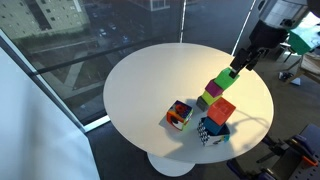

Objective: Take the green block off the stack and place it on the table

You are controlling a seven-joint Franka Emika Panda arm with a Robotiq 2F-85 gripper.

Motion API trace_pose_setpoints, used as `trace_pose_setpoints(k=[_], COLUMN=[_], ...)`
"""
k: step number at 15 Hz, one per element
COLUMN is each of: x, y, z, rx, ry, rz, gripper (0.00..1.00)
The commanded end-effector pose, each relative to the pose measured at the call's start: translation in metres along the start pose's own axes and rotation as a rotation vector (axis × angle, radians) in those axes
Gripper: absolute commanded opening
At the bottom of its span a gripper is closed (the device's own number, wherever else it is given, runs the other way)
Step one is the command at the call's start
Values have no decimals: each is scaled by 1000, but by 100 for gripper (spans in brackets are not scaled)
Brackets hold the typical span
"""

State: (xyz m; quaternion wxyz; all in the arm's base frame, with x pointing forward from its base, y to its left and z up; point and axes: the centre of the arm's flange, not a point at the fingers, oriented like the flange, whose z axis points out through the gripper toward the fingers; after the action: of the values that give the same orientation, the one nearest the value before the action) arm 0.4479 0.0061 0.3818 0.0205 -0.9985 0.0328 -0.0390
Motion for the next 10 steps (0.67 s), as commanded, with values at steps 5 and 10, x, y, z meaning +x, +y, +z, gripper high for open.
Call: trace_pose_setpoints(k=[5, 10], x=[12, 15], y=[-15, -19], z=[6, 10], rx=[-1, -7], ry=[43, 71], rz=[29, 31], gripper=[100, 100])
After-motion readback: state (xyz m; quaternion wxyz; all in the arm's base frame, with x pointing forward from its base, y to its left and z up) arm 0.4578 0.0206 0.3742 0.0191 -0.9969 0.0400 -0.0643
